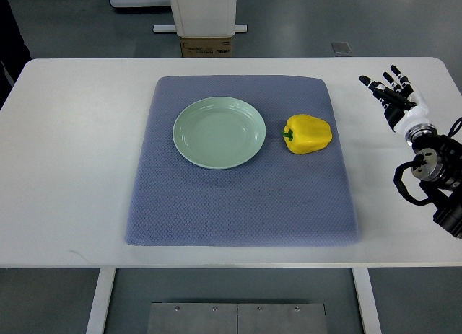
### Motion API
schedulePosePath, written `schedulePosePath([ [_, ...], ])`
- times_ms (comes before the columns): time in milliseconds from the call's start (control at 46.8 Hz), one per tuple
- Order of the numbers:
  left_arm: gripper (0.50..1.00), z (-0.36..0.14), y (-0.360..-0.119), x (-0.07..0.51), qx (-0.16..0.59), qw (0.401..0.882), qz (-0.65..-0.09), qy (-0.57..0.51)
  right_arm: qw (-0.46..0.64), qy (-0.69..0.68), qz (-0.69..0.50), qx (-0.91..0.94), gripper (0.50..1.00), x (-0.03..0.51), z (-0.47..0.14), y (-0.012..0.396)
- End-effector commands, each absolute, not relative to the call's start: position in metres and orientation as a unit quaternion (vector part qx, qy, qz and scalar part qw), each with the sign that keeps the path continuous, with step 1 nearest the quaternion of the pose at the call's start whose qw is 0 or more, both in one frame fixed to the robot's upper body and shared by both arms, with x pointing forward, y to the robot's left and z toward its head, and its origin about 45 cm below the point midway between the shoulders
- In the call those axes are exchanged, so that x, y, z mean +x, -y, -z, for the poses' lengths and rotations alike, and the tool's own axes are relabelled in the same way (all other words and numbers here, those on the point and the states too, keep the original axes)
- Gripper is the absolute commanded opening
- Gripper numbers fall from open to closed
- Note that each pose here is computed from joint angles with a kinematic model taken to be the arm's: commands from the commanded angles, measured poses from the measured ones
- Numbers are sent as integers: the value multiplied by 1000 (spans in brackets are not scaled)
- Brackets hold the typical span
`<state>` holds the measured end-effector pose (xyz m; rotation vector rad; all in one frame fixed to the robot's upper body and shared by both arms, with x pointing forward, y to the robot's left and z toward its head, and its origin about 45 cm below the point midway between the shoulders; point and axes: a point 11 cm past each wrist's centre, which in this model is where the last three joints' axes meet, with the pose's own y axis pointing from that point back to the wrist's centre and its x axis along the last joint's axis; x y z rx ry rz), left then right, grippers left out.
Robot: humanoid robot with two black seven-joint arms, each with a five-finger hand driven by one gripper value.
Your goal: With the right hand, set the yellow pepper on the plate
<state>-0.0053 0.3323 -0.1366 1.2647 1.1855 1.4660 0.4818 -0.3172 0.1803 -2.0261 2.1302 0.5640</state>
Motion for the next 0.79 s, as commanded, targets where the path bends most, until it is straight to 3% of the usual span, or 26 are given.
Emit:
schedulePosePath([
  [0,1000,137,-332,-5,505,422,-586,-473,75,-708,-189,-676,1000,482,-180,316],
  [535,1000,137,-332,-5,505,422,-585,-474,86,-688,-176,-699,1000,487,-192,308],
  [770,1000,137,-332,-5,504,422,-585,-474,10,-668,-110,-736,998,492,-205,308],
])
